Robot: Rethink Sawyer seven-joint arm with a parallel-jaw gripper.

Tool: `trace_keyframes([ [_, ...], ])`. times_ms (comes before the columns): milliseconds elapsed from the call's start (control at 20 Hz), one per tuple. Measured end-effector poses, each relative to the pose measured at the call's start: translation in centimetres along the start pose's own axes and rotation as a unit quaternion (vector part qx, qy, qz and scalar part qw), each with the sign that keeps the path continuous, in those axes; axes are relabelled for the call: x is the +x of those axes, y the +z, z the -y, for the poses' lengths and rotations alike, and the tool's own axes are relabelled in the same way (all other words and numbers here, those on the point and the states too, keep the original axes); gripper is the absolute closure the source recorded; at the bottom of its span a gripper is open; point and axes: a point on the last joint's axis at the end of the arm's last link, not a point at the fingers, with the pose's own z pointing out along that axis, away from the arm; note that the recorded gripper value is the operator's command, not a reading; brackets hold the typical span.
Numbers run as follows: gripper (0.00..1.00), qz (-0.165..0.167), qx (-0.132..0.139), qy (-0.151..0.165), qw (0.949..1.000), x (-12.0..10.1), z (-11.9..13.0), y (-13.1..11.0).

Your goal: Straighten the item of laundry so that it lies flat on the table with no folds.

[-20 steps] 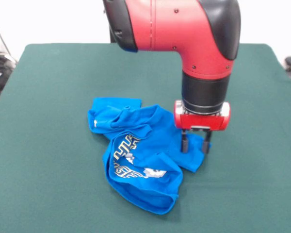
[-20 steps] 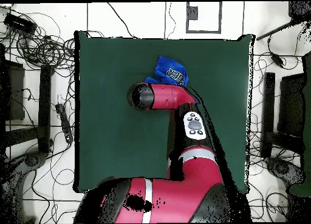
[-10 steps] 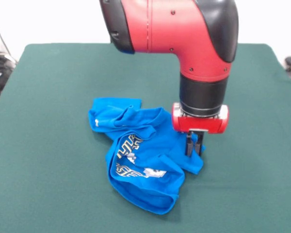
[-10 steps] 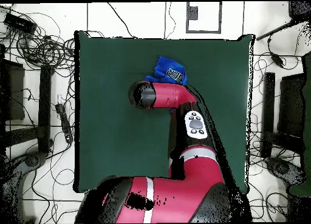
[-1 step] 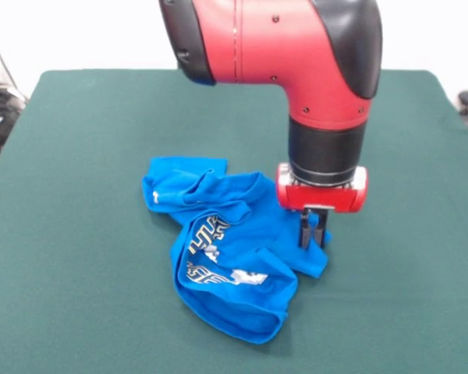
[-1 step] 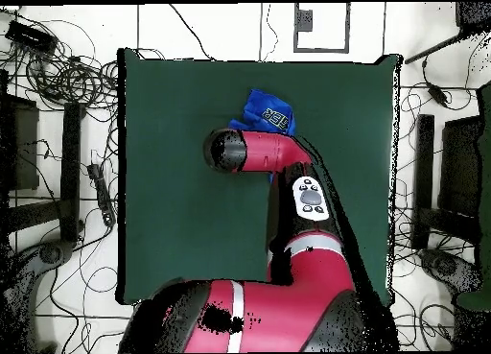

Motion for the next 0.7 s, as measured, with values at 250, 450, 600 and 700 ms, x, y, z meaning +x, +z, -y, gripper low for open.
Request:
trace_keyframes([
  [250,1.0,-0.009,-0.002,-0.002,1.0,1.4,-1.3,-1.7],
  [450,1.0,-0.013,-0.004,-0.009,0.9999,2.8,-3.7,-3.9],
  [600,1.0,-0.013,-0.009,-0.014,0.9998,3.6,-6.0,-5.7],
  [700,1.0,-0.011,-0.015,-0.015,0.9997,3.9,-7.5,-6.8],
])
